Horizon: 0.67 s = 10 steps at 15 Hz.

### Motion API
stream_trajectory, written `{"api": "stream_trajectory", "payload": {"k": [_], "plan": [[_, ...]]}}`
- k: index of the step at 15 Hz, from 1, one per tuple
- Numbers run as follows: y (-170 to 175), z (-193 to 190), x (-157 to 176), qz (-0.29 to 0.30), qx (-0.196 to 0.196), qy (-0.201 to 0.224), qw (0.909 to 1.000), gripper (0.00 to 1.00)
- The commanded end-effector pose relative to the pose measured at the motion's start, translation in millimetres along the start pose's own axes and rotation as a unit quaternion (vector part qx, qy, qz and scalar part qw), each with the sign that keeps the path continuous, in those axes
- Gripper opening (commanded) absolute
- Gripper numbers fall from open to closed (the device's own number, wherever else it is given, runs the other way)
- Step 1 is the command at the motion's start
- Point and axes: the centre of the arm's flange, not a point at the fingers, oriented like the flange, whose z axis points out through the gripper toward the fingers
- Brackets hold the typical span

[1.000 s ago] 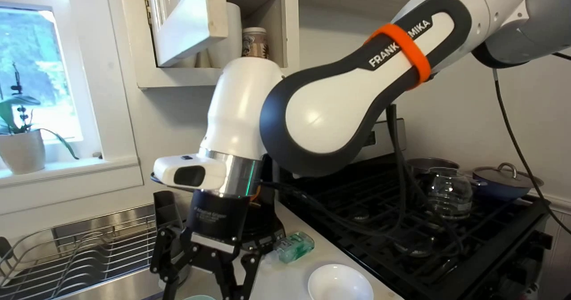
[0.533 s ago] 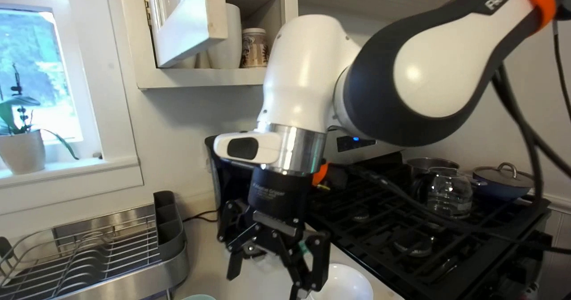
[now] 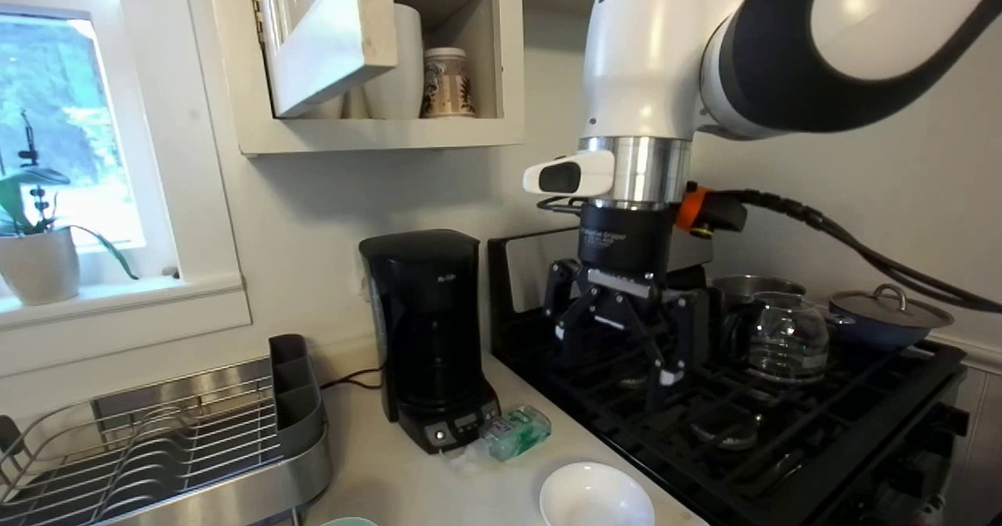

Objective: Move the grey cup to the left

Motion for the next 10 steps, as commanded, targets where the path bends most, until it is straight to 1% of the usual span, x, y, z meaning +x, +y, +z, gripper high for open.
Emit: {"api": "stream_trajectory", "payload": {"k": [1, 4, 5, 7, 10], "plan": [[-5, -17, -54, 0.099, 0.020, -0.004, 0.9949, 1.00], [-38, -18, -59, 0.178, 0.041, -0.008, 0.9831, 1.00], [-1, -12, -53, 0.132, 0.035, -0.011, 0.9906, 1.00], [-17, -12, -53, 0.156, 0.038, -0.016, 0.9868, 1.00], [-24, -14, -55, 0.165, 0.035, -0.017, 0.9856, 1.00]]}}
